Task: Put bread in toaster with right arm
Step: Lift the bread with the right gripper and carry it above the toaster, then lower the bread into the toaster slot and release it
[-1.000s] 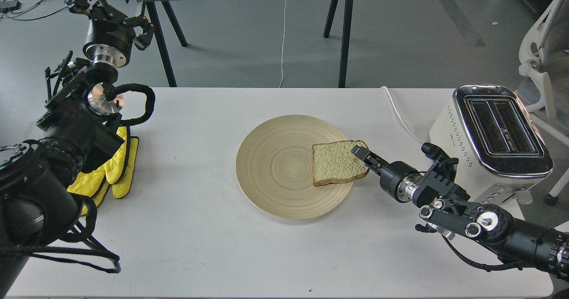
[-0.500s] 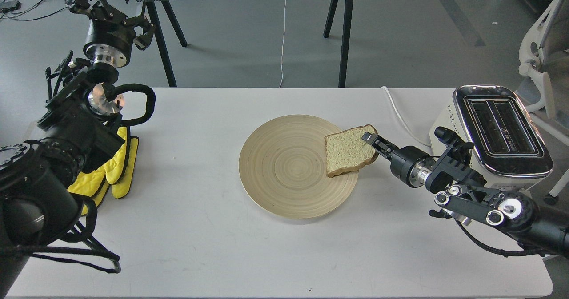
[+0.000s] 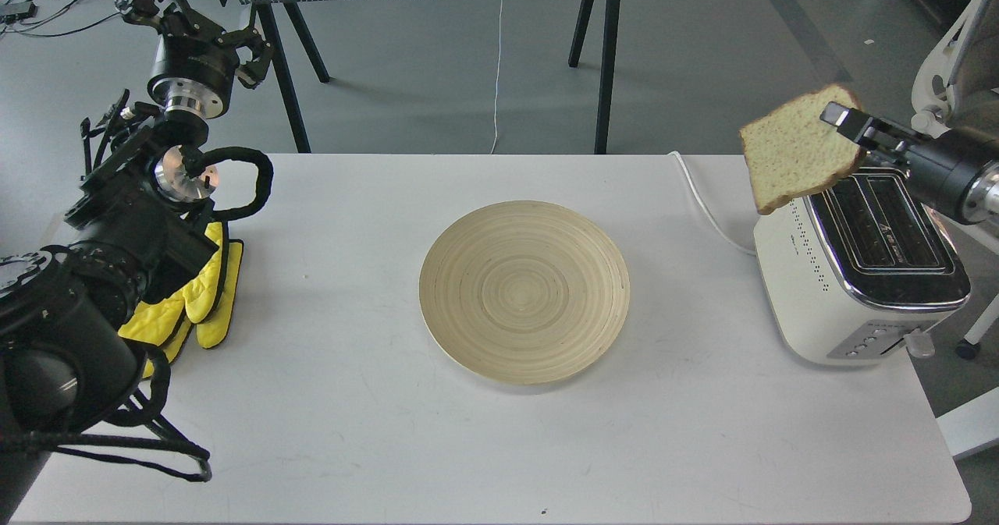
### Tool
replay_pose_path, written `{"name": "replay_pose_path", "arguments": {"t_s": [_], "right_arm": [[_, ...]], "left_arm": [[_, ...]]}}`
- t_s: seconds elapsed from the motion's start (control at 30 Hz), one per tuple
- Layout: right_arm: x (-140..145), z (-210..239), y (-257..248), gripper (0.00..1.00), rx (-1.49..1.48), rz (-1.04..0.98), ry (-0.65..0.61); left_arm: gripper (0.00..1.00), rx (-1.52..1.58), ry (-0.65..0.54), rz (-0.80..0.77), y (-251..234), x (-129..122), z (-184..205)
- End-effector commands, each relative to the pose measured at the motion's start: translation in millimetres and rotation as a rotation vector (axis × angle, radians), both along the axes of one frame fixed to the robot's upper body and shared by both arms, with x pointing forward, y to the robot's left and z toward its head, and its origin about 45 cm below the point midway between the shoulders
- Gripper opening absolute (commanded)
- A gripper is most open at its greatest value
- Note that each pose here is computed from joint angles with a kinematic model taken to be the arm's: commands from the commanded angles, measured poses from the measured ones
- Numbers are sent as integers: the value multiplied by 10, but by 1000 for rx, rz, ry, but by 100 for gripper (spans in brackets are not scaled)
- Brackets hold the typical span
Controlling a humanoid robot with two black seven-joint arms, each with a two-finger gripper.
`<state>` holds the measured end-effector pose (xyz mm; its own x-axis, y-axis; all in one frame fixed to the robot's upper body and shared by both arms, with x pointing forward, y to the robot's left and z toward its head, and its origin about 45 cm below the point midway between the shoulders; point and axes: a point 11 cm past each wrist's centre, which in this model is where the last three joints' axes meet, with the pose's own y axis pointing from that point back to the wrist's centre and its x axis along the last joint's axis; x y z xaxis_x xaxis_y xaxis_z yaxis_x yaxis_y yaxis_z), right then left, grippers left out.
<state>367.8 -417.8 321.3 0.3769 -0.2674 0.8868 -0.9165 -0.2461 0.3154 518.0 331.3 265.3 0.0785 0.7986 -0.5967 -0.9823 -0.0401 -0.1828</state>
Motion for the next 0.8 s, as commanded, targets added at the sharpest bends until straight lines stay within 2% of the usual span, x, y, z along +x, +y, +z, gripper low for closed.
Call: {"name": "replay_pose_path", "arguments": {"t_s": [0.0, 0.27, 0.77], "right_arm": [[-182, 220, -383, 14, -137, -39, -16], [-375, 74, -608, 14, -178, -89, 64], [-340, -96, -488, 14, -151, -72, 84]], "left_arm": [[100, 3, 0, -2, -4, 2, 5], [100, 4, 0, -2, -5, 2, 5], [100, 4, 0, -2, -5, 2, 5]]}}
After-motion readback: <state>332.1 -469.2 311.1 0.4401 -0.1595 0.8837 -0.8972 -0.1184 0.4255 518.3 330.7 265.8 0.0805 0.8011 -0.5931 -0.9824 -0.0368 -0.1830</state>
